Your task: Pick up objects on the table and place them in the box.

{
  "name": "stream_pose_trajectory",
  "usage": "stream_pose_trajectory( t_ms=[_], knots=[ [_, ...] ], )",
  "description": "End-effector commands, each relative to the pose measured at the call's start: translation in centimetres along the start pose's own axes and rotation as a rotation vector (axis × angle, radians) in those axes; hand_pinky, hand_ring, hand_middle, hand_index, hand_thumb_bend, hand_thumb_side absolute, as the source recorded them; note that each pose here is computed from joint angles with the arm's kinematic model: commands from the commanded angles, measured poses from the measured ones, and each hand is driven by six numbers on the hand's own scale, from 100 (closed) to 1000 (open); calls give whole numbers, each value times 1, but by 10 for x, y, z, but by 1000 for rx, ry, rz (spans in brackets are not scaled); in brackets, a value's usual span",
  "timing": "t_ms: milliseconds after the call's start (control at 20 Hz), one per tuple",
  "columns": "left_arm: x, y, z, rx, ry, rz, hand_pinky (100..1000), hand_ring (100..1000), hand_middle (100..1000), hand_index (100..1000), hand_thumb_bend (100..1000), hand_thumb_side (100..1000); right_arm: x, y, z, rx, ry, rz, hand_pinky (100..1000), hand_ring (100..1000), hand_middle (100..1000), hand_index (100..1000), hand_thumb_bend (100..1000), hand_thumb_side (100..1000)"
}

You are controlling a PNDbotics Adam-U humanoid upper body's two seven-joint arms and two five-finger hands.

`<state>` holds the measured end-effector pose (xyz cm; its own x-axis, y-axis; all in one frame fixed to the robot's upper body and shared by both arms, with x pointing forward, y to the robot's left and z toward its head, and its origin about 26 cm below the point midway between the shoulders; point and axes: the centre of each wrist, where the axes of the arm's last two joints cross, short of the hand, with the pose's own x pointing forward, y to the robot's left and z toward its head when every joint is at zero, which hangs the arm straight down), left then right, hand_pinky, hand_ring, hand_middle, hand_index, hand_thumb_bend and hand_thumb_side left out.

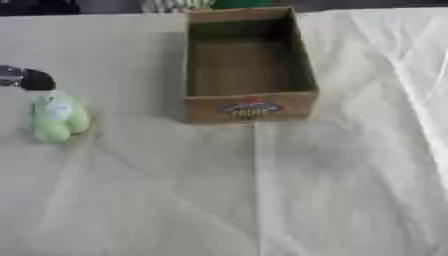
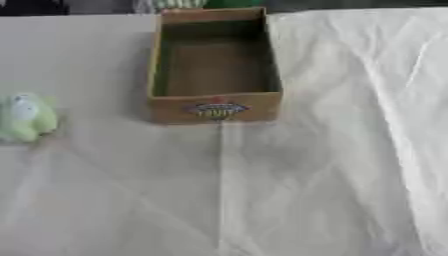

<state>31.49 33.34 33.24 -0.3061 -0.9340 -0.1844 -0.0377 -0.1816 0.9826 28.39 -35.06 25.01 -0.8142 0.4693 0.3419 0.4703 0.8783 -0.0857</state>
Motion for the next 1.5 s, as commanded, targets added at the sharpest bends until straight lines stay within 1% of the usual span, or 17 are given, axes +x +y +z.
stream_pose_trajectory(
  t_ms=[50, 300, 450, 650, 800, 900, 1050, 1100, 1150, 1200, 1250, 1350, 1500],
  knots=[
    [-5, 14, 9, 12, 29, -43, 715, 833, 818, 975, 875, 905, 5, -4, -8, 17, -39, 22, 840, 733, 755, 888, 100, 572],
    [-3, 13, 8, 5, 18, -45, 717, 832, 826, 982, 872, 895, 5, -3, -7, 25, -35, 27, 842, 734, 755, 888, 100, 573],
    [-3, 12, 7, -15, 12, -42, 719, 831, 830, 1000, 843, 884, 5, -2, -8, 30, -37, 28, 843, 734, 755, 889, 100, 574],
    [-6, 9, 5, -67, 22, -37, 714, 822, 825, 1000, 820, 857, 6, -2, -8, 35, -39, 29, 844, 735, 755, 889, 100, 575],
    [-7, 8, 4, -98, 25, -39, 711, 818, 821, 1000, 819, 847, 6, -2, -9, 35, -41, 30, 844, 735, 755, 889, 100, 575],
    [-7, 8, 4, -115, 26, -48, 711, 821, 829, 1000, 811, 830, 6, -1, -9, 36, -41, 29, 844, 735, 754, 889, 100, 575],
    [-7, 6, 1, -158, 40, -80, 723, 848, 865, 1000, 806, 810, 6, -1, -9, 35, -40, 26, 844, 735, 753, 889, 100, 576],
    [-8, 4, 0, -176, 45, -91, 728, 857, 873, 1000, 797, 801, 6, -1, -9, 36, -41, 25, 844, 735, 753, 889, 100, 576],
    [-8, 2, -2, -191, 49, -99, 731, 868, 885, 1000, 752, 768, 6, -1, -9, 36, -41, 24, 844, 735, 752, 888, 100, 577],
    [-10, 0, -3, -205, 59, -108, 732, 874, 892, 1000, 737, 751, 6, -1, -9, 36, -41, 23, 844, 735, 752, 888, 100, 577],
    [-11, -2, -5, -215, 69, -116, 735, 878, 898, 1000, 703, 719, 6, 0, -9, 36, -41, 21, 844, 736, 753, 889, 100, 575],
    [-14, -7, -10, -235, 78, -113, 737, 874, 890, 1000, 689, 689, 6, 0, -9, 37, -40, 18, 843, 736, 753, 889, 100, 575],
    [-18, -16, -18, -267, 89, -90, 728, 866, 878, 1000, 686, 681, 6, 1, -9, 39, -40, 15, 842, 736, 752, 888, 100, 576]
  ],
)
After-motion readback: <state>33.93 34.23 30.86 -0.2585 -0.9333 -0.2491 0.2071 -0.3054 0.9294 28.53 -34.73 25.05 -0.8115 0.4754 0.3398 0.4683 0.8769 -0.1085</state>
